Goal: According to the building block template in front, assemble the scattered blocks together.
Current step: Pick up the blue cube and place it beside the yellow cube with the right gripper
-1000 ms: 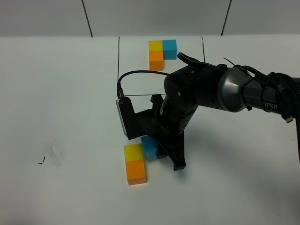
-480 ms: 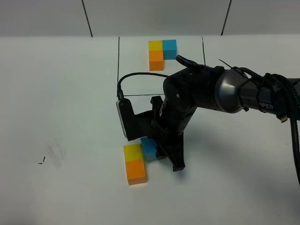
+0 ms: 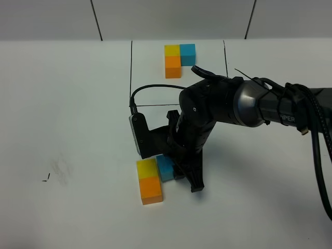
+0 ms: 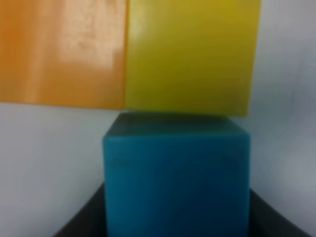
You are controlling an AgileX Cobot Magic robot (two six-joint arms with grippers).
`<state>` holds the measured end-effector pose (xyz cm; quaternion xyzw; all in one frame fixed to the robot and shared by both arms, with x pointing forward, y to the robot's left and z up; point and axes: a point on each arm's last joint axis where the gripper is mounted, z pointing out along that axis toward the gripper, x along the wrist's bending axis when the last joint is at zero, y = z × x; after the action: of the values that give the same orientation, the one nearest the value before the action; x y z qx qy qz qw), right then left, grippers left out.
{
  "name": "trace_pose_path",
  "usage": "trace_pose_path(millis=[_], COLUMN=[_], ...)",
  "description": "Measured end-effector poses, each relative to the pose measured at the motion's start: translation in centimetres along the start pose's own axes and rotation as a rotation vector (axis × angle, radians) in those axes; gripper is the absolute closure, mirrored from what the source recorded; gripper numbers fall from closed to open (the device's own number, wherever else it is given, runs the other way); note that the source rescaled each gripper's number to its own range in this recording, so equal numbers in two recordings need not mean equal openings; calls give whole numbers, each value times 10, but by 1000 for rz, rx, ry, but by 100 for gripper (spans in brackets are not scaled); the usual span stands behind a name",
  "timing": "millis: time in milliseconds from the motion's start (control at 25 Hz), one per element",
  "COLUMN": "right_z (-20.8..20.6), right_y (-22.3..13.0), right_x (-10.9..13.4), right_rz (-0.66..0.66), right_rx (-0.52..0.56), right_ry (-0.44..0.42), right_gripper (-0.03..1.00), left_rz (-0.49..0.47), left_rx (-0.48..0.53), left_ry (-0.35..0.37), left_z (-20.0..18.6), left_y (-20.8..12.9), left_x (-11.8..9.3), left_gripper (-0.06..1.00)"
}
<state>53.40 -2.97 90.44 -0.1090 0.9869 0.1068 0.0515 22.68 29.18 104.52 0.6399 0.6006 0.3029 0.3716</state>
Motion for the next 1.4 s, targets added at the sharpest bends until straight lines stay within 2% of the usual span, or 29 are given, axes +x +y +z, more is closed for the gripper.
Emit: trace_pose_path(millis=[1400], right_z=[17], right_y=[-1], right_x=[-3], right_rz=[6], right_rx=[4], right_ry=[1], right_gripper=[44], left_rz=[0], left_rx=[0], left_ry=[0], left_z=[0], left_y=[0], left_x=[0], left_gripper=[94])
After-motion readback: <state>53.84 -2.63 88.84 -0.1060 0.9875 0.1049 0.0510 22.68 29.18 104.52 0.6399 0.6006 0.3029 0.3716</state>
